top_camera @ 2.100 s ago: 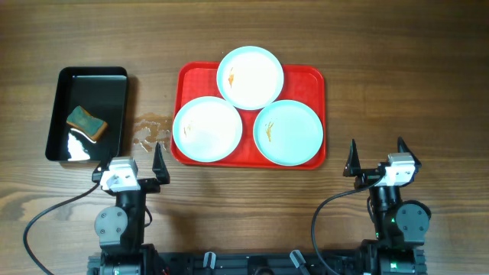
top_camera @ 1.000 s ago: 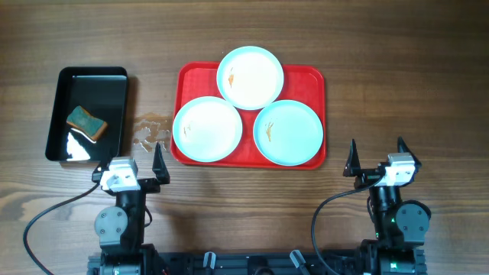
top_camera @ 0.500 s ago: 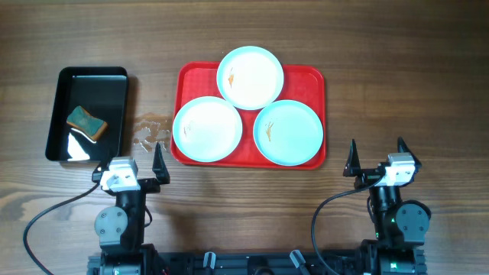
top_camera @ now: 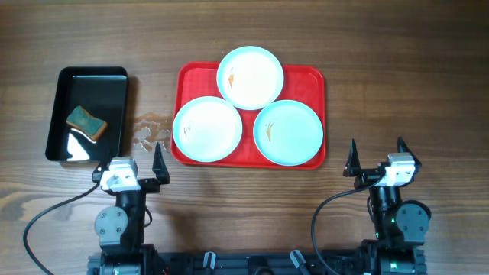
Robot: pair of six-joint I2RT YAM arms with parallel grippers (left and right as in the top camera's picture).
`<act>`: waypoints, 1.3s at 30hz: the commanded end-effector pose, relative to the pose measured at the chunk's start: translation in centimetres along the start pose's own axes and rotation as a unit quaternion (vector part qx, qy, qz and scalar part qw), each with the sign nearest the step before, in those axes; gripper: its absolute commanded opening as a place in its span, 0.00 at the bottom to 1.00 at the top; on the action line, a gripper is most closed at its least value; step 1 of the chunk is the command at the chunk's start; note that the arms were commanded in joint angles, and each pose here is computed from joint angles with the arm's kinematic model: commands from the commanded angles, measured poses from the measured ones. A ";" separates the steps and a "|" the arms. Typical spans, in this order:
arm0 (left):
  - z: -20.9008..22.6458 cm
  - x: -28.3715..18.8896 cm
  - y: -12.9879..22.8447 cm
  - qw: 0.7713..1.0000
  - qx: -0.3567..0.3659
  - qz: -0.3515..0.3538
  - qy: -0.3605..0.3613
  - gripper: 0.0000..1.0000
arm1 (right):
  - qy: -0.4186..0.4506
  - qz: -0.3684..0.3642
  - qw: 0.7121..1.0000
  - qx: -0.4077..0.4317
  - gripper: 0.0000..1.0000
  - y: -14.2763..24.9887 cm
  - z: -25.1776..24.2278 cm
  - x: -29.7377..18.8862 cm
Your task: Clean dirty plates on tray and stack at the side
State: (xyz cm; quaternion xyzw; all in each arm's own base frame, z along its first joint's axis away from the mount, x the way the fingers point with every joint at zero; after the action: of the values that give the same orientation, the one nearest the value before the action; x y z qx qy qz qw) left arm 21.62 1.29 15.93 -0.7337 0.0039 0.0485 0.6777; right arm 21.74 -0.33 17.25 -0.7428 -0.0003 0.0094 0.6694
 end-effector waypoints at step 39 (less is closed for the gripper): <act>-5.3 -1.6 -11.9 0.980 -0.079 -0.020 0.180 1.00 | 0.010 -0.004 1.000 -0.005 1.00 -0.1 -0.3 0.0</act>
State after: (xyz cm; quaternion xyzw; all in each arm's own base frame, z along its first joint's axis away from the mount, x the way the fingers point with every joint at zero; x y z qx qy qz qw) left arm 18.50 -7.07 26.30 -0.7940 0.2063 -0.2157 0.5296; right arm 21.74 -0.33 17.24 -0.7428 -0.0002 0.0095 0.6694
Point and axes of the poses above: each gripper's point midway between its finger pads, its own x axis out along the fingers, its own z axis along the line the jaws close on, y = z × x, the point moved 3 cm from there along -x, back along the fingers, and after that the axes turned 2 degrees about -x, right-handed, at the moved point
